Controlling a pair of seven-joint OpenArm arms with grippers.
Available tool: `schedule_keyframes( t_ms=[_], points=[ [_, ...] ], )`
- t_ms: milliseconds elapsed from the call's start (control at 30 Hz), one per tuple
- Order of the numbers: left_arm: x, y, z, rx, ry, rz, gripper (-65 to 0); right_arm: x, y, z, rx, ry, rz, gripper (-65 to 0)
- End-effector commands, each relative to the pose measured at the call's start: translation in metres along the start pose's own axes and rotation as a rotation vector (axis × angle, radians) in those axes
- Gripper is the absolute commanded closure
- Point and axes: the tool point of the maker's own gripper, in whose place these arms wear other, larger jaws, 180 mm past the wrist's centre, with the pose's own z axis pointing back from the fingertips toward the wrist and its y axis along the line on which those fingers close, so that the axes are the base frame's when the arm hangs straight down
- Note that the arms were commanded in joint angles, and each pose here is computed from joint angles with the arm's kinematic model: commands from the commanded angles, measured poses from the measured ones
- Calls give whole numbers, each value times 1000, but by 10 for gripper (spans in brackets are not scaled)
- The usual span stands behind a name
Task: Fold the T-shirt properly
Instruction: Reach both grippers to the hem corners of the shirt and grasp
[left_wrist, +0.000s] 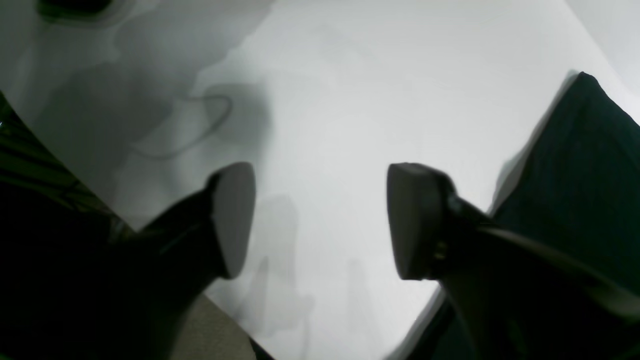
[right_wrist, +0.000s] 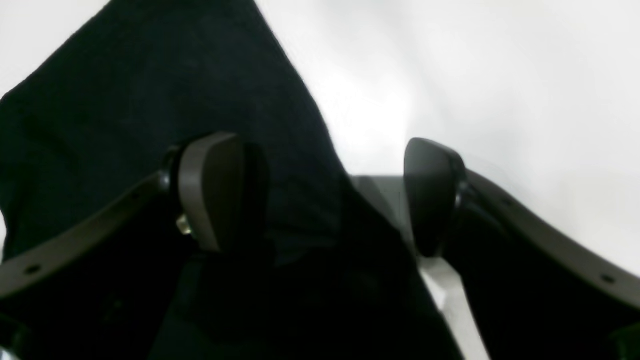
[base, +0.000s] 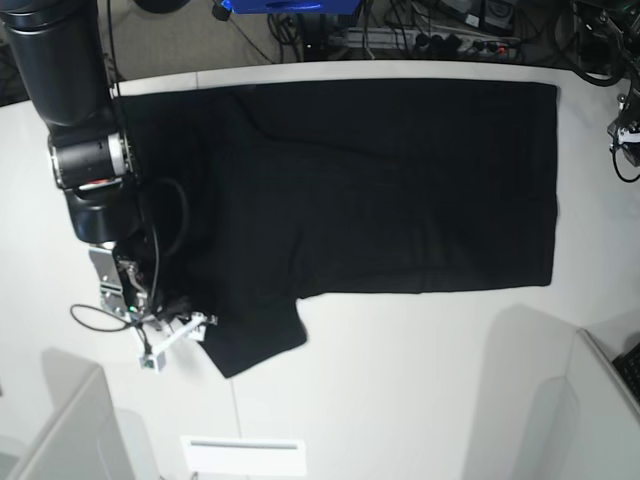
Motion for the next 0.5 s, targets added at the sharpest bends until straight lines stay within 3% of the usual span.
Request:
schedule_keyframes(
  t_ms=[0, 133, 300, 467],
  points=[
    [17, -4, 1, -10, -46, -27, -436, 24, -1, 5, 3, -42, 0, -404],
    [22, -33, -8, -73, -47, -65, -454, 12, -1, 2, 4, -25, -2, -218],
    [36, -69, -24, -148, -70, -29, -454, 4, 1, 1, 7, -15, -3, 0],
    [46, -104, -50, -220, -43, -32, -453, 3, 1, 1, 5, -11, -5, 0]
  ],
)
